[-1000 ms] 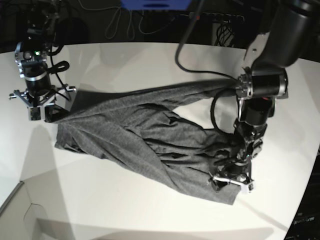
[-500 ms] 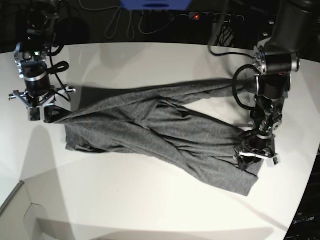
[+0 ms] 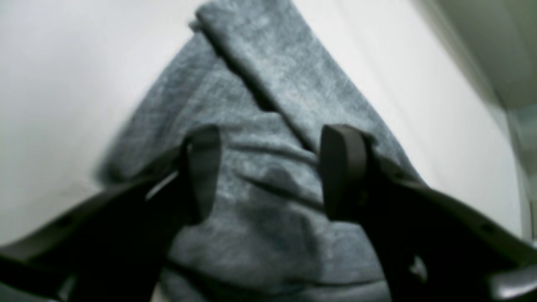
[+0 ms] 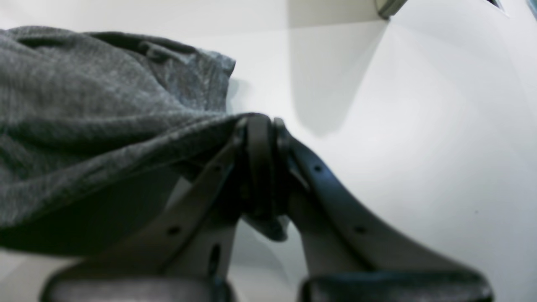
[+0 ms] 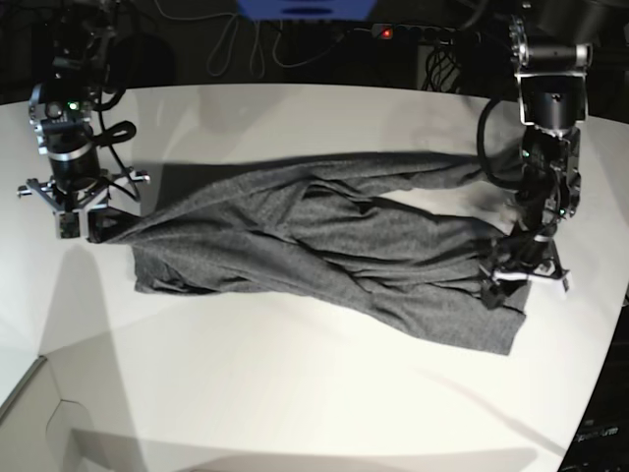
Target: Layout the t-shirt on the table in an organized manner, then fold the t-shirt properly
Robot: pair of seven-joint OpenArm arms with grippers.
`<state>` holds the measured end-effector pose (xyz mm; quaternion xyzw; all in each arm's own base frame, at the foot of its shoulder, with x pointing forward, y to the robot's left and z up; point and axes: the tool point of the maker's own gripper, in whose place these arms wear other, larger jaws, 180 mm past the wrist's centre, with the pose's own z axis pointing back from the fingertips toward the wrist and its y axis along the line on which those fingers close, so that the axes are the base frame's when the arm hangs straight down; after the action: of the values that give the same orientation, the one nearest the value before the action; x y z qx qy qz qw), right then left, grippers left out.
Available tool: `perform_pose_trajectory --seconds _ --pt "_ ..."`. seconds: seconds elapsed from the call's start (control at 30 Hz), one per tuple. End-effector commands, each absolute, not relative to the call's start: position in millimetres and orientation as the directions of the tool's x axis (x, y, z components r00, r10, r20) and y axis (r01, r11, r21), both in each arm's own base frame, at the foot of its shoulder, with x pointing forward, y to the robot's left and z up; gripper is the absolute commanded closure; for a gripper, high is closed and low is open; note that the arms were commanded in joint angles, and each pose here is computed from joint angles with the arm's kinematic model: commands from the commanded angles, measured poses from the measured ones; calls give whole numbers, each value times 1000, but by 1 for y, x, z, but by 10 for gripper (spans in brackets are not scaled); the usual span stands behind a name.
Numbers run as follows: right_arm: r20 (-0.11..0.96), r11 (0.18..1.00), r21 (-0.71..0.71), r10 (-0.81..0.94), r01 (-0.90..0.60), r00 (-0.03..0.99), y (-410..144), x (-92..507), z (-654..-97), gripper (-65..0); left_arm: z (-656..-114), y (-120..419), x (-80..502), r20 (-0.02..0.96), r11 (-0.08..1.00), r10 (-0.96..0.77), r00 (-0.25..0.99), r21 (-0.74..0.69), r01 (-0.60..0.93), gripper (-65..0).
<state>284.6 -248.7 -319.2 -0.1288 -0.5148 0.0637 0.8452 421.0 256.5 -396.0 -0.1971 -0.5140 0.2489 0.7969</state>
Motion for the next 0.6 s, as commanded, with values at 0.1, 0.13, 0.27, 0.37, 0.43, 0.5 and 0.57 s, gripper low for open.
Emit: perform_pose_trajectory --seconds 0.1,0.13,0.27,0.37,0.43,0.5,0.57 --pt "875 955 -295 253 38 413 -251 291 -304 0 -355 262 447 761 801 597 256 -583 -134 -371" --pt "875 955 -295 253 38 413 -251 291 -304 0 -350 262 451 762 800 598 247 -586 -128 -371" --pt "874 954 -296 255 38 413 -251 291 -304 0 -355 266 458 748 788 614 251 -596 -154 -371" --pt "874 954 -296 255 38 413 -251 291 -304 0 -374 274 462 713 764 645 275 -607 -219 -371" --pt "874 954 -296 255 38 414 -251 291 -304 0 -381 278 465 696 751 660 282 -612 -247 -371" --pt "874 954 -296 255 38 414 -251 291 -304 0 -387 280 465 684 742 670 289 -614 -269 -371" --pt "873 954 -296 254 38 416 -252 291 -304 0 -390 281 465 678 738 674 292 -615 -277 -371"
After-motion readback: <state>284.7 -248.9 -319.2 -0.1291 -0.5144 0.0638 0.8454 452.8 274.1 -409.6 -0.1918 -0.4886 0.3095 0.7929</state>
